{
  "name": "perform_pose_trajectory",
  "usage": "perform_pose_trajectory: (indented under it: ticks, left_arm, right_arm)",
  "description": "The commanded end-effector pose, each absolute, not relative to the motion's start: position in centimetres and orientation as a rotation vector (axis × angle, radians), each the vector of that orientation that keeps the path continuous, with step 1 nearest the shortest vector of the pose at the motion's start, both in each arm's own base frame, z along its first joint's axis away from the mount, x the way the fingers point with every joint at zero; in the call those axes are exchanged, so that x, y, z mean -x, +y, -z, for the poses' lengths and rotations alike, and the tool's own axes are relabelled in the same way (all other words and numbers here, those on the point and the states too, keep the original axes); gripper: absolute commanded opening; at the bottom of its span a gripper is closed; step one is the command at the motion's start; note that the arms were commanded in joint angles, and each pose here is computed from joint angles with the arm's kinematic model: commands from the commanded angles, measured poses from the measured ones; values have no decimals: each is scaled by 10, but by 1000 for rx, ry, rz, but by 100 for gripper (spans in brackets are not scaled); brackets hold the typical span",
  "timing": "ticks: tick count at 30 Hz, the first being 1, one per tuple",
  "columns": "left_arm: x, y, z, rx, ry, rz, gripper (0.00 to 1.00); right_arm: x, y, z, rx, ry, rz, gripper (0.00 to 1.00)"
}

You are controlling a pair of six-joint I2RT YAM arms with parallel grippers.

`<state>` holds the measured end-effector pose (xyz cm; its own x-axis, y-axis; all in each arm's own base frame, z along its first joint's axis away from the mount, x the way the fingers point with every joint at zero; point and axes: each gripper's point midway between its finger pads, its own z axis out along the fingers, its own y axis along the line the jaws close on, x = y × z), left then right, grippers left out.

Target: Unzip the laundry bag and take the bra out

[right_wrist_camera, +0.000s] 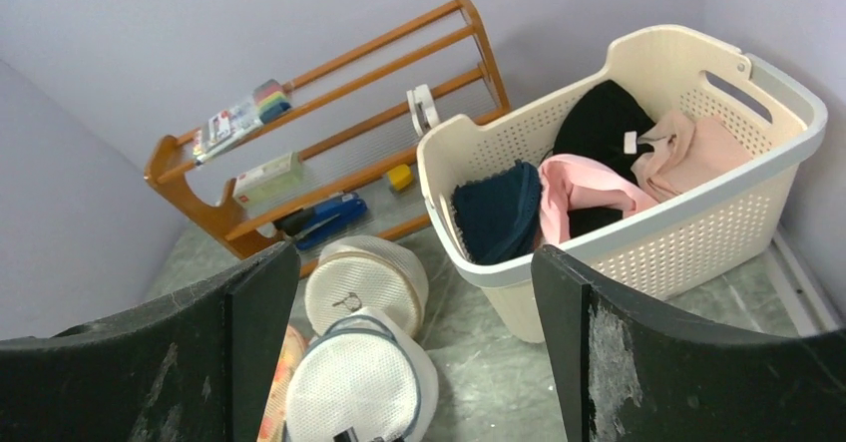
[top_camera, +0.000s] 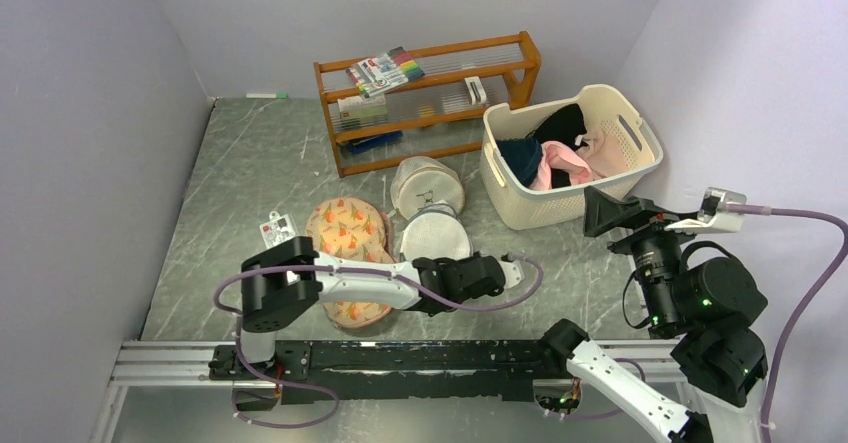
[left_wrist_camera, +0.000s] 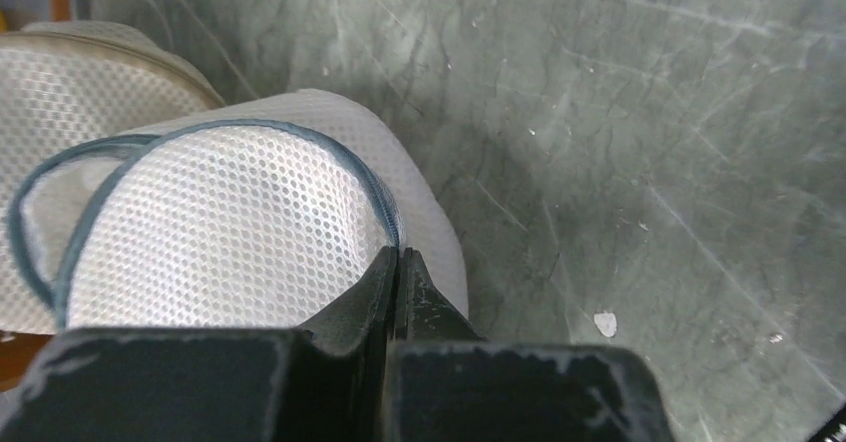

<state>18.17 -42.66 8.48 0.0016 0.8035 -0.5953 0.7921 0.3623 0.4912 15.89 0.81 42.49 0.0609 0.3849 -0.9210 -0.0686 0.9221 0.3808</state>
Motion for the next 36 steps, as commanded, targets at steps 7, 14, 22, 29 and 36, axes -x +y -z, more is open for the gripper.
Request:
perform_pose_trajectory:
  ticks: [7,14,22,29,36]
  left_arm:
    - [-189,-442,-84,-1341,1822,-38,38]
    - [-169,-453,-118,-1379,1789,177,82]
    - [-177,-441,-160,-1217,1829,484,84]
    - [-213,-404,-127,-1041,2042,484,80]
    - [-238,-387,-84,-913,2159,593,78]
  right_arm:
    - [-160,6,-404,-211,1527,-279,90]
    - [-163,8,-400,-183,1535,-258,92]
    - [-167,12,-394,-172,1547,-251,94]
    - [-173,20,-392,-156,1566,-249,94]
    - [-179,30,-388,-143,1591,-269,95]
